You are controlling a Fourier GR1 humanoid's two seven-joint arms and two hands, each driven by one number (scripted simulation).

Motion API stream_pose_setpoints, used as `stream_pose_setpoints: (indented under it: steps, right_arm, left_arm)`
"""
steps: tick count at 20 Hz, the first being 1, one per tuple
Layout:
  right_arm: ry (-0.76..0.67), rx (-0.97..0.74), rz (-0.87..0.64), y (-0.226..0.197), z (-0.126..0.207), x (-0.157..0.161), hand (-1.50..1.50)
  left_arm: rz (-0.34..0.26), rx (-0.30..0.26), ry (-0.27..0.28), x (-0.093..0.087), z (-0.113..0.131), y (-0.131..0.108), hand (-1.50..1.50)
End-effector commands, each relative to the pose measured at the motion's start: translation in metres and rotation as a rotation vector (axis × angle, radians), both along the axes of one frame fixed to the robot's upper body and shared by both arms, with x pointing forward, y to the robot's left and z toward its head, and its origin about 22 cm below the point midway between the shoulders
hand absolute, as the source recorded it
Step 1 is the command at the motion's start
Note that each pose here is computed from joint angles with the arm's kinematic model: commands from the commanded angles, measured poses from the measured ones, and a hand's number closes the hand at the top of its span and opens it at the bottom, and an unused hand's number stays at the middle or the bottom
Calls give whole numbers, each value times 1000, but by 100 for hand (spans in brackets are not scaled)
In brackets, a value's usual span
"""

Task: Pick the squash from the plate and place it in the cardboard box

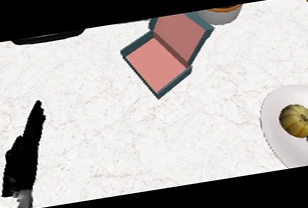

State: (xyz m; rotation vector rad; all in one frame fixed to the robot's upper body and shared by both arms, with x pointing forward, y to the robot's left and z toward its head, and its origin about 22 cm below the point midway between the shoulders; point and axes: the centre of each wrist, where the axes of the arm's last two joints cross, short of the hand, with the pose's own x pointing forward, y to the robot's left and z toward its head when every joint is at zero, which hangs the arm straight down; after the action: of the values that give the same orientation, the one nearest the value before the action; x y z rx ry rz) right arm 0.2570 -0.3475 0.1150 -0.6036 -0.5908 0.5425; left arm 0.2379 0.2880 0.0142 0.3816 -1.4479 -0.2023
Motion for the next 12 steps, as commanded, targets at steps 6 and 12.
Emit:
stream_pose_setpoints:
  steps: [6, 12]
  right_arm:
    - [35, -29, 5, 15, -9, -2, -150]
    - [49, -24, -11, -6, -36, 4, -150]
  left_arm:
    - [-7, 0, 5, 2, 0, -4, 0]
    - [-21, 3, -7, -10, -9, -2, 0]
